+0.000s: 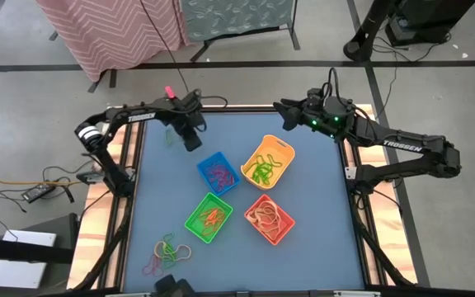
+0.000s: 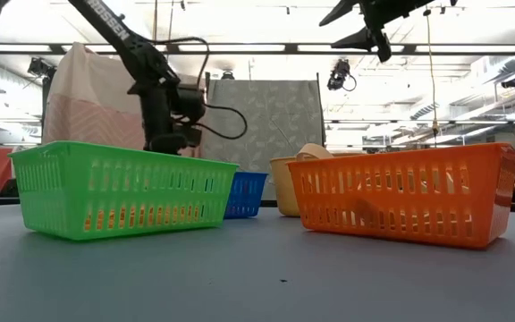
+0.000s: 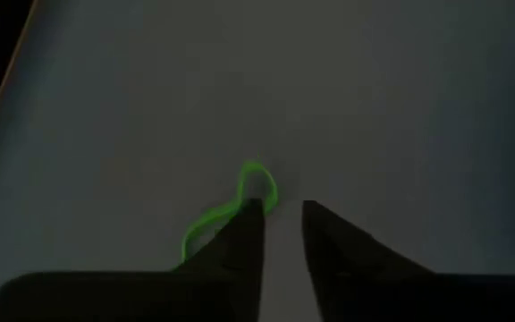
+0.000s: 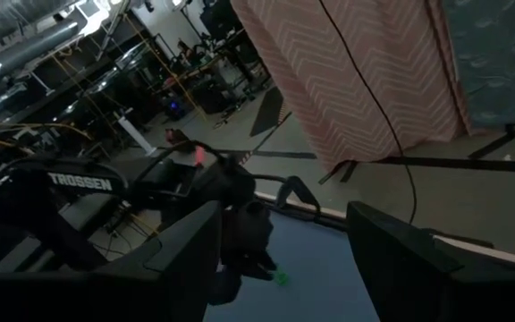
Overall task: Sort rubber bands into baskets
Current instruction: Put the green rubber band into the yellow bin
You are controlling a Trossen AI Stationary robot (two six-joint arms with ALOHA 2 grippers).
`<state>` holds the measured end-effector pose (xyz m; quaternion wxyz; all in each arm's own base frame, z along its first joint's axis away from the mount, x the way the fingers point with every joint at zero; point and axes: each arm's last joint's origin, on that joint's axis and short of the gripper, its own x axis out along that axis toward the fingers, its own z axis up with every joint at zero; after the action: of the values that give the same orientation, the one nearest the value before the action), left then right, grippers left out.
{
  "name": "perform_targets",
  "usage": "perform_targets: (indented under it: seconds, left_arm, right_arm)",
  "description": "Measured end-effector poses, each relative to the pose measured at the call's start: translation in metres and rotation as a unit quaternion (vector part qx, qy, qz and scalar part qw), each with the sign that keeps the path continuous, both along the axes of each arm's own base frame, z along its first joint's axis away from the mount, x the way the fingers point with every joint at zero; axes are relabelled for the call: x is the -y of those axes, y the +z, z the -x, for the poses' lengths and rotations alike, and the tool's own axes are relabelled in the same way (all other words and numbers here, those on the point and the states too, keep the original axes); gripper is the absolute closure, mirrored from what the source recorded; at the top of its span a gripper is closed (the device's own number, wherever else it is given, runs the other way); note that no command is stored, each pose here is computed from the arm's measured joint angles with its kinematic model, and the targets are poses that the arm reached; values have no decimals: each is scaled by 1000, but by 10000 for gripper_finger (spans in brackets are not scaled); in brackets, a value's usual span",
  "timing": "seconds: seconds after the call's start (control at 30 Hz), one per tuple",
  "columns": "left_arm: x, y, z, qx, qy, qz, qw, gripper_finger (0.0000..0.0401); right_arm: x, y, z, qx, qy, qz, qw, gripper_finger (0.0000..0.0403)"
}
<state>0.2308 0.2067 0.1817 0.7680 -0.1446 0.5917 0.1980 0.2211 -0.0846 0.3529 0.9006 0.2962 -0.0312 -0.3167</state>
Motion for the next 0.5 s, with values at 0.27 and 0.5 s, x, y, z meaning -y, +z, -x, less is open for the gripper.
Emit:
perform_targets:
  seconds: [0.27, 0.5]
  left_arm:
    - [-24, -10, -16, -36, 0, 22, 999, 216]
    - [-37, -22, -19, -65, 11, 48, 997, 198]
  right_arm:
    - [2, -7, -7, -1, 4, -24, 1000, 151]
    - [3, -16, -17, -10, 27, -50, 998, 151]
